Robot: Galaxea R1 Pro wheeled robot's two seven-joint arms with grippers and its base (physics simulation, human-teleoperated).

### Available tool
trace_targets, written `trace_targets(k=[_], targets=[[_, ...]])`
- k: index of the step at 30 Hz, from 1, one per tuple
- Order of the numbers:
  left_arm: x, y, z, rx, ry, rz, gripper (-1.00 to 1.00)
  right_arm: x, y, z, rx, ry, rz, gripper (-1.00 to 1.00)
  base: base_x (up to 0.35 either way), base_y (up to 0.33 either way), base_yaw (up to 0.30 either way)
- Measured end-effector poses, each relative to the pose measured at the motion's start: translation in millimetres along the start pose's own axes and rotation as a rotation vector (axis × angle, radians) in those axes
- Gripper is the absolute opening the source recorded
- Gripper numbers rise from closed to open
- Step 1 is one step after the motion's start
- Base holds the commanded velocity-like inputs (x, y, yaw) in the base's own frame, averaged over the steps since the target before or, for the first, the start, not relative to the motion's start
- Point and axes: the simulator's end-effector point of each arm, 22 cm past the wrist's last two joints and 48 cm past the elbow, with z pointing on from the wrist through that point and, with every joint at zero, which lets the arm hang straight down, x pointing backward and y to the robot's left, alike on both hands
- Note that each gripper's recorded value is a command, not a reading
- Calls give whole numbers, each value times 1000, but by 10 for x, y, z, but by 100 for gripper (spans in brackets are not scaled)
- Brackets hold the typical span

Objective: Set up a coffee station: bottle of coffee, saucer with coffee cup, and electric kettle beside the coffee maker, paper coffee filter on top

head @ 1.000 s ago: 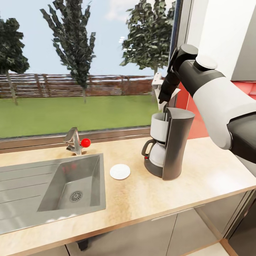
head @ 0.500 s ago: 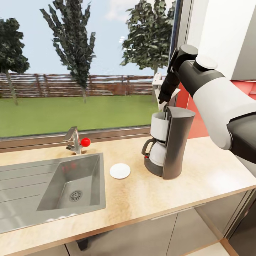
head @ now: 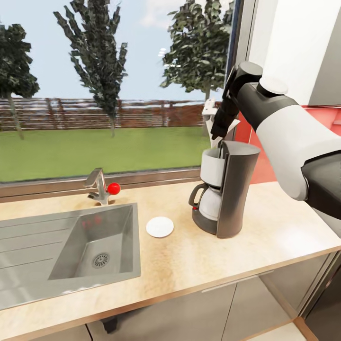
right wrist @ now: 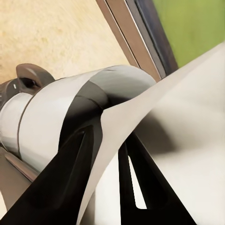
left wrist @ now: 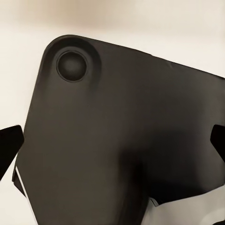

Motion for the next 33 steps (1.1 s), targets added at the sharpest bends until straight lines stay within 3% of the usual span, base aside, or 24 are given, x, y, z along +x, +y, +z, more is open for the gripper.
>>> trace_targets(k=[22, 33], targets=[[18, 7, 89, 0, 0, 0, 100, 33, 68, 80, -2, 2, 0, -100, 0, 0, 0], [18, 7, 89, 0, 0, 0, 100, 51, 1, 127, 36, 6, 1, -100, 0, 0, 0]])
